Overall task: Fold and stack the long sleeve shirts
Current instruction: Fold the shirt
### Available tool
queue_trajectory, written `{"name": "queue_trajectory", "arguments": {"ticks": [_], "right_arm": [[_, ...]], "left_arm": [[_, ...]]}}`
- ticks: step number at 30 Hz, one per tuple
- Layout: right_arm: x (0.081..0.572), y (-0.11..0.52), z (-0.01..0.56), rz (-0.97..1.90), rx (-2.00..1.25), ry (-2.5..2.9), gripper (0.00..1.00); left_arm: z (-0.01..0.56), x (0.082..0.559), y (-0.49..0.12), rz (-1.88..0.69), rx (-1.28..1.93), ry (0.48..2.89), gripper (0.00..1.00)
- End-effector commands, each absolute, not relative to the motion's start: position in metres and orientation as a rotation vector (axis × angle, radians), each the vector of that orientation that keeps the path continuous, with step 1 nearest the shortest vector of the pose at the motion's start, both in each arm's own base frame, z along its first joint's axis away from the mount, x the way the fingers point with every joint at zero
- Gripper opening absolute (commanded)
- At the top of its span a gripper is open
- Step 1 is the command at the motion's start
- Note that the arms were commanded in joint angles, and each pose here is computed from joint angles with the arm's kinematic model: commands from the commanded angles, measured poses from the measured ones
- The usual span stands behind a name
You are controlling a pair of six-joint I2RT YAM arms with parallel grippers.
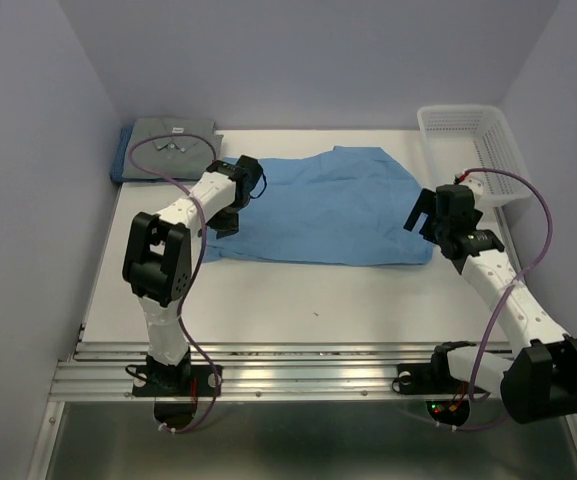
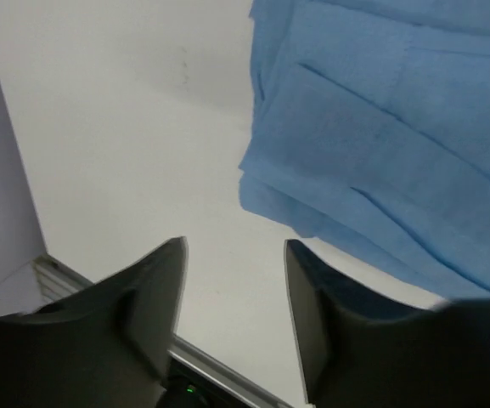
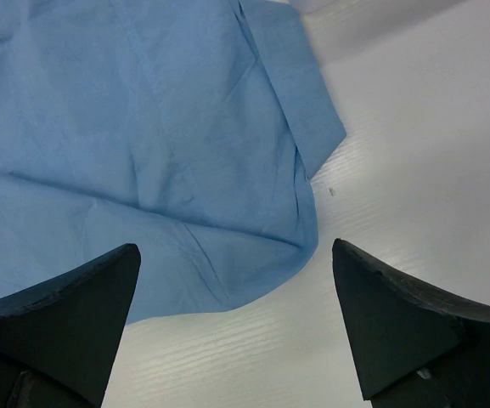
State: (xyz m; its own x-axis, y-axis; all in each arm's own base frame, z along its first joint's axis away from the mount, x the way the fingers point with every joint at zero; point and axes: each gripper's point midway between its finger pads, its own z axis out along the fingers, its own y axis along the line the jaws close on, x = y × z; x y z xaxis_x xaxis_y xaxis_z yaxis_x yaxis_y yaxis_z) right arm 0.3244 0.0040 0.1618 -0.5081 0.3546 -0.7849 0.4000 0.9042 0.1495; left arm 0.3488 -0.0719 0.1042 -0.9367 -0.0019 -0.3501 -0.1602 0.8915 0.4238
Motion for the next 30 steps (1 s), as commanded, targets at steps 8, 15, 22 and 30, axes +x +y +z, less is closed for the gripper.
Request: {"name": "queue_trajectory", "arguments": {"ticks": [8,15,22,30], "right_arm": [[0.328,0.12,0.181,0.66,0.136,2.146,1.0],[0.346,0.174,0.139,0.716,0.008,2.256,1.0],[0.379,0.144,0.078,0.418,0.153,2.403,1.0],[0.317,0.108,0.024,0.235,0.325,2.569,1.0]], "left_arm": [[0.161,0.383,-0.098,0.27,-0.246,2.54,0.99],[0.14,0.408,-0.169,-0.243,-0.134,2.46,0.99],[0.053,0.403,-0.177,-0.24,-0.167,2.601,0.99],[0.002,0.354,-0.172,-0.285,-0.258,2.719,0.99]]}}
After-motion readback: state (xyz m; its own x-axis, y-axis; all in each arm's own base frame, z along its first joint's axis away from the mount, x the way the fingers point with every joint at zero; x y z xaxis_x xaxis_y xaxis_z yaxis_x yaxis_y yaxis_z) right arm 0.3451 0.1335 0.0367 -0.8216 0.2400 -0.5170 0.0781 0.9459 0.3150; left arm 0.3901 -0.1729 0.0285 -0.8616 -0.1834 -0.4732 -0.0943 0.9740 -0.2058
